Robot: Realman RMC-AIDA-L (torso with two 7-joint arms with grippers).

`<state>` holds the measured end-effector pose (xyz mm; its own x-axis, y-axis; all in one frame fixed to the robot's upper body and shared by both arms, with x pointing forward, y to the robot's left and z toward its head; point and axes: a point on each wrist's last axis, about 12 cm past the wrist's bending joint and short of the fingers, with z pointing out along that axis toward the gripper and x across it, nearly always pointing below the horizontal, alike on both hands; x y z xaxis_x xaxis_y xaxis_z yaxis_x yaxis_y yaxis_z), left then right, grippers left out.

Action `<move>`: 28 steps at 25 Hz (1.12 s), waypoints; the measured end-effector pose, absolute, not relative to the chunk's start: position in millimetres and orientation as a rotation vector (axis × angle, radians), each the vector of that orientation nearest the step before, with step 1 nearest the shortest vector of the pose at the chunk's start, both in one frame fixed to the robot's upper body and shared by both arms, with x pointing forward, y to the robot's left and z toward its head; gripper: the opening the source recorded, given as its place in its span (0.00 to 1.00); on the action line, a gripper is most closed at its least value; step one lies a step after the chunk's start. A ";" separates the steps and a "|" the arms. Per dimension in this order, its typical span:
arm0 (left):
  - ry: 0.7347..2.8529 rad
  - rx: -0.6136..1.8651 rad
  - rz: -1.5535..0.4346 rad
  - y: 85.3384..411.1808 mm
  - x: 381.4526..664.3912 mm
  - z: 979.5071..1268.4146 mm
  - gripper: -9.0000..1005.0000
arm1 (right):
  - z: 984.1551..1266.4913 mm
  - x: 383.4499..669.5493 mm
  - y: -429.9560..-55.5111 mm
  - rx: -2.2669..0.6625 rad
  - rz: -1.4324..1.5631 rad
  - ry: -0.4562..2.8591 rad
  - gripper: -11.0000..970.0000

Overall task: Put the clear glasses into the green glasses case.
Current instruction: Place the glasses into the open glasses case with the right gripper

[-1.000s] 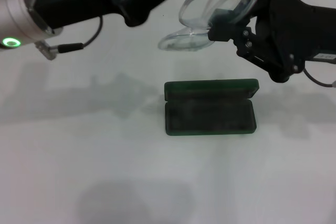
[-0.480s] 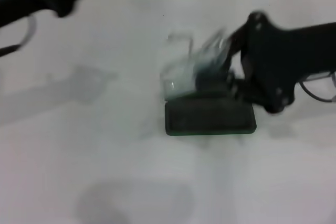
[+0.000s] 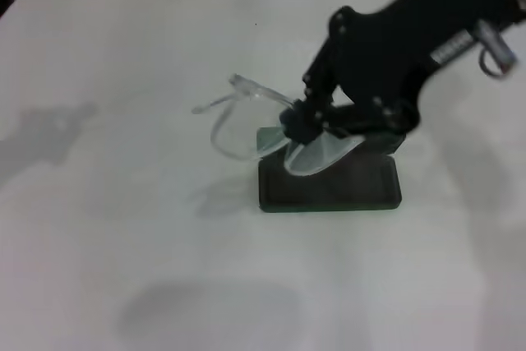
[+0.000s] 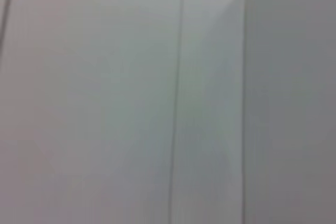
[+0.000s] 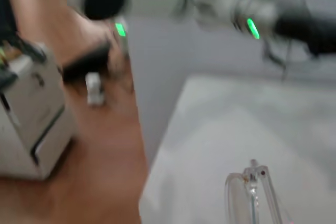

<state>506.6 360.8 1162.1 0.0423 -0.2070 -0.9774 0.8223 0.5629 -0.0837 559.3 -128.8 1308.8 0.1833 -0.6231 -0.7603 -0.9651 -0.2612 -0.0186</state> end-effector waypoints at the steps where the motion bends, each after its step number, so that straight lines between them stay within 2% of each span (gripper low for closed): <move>1: 1.303 0.589 -0.859 362.2 504.8 1159.3 0.04 | 1313.6 562.0 -119.8 -1.981 0.853 1.568 0.09; 6: 1.308 0.556 -0.860 361.0 504.5 1149.5 0.04 | 1304.5 570.1 -78.8 -2.139 0.620 1.967 0.10; 11: 1.307 0.548 -0.860 360.4 505.0 1146.2 0.04 | 1284.8 574.8 -54.2 -2.235 0.479 2.160 0.10; 28: 1.307 0.529 -0.848 357.9 503.3 1138.5 0.04 | 1233.3 589.2 -38.9 -2.234 0.186 2.200 0.10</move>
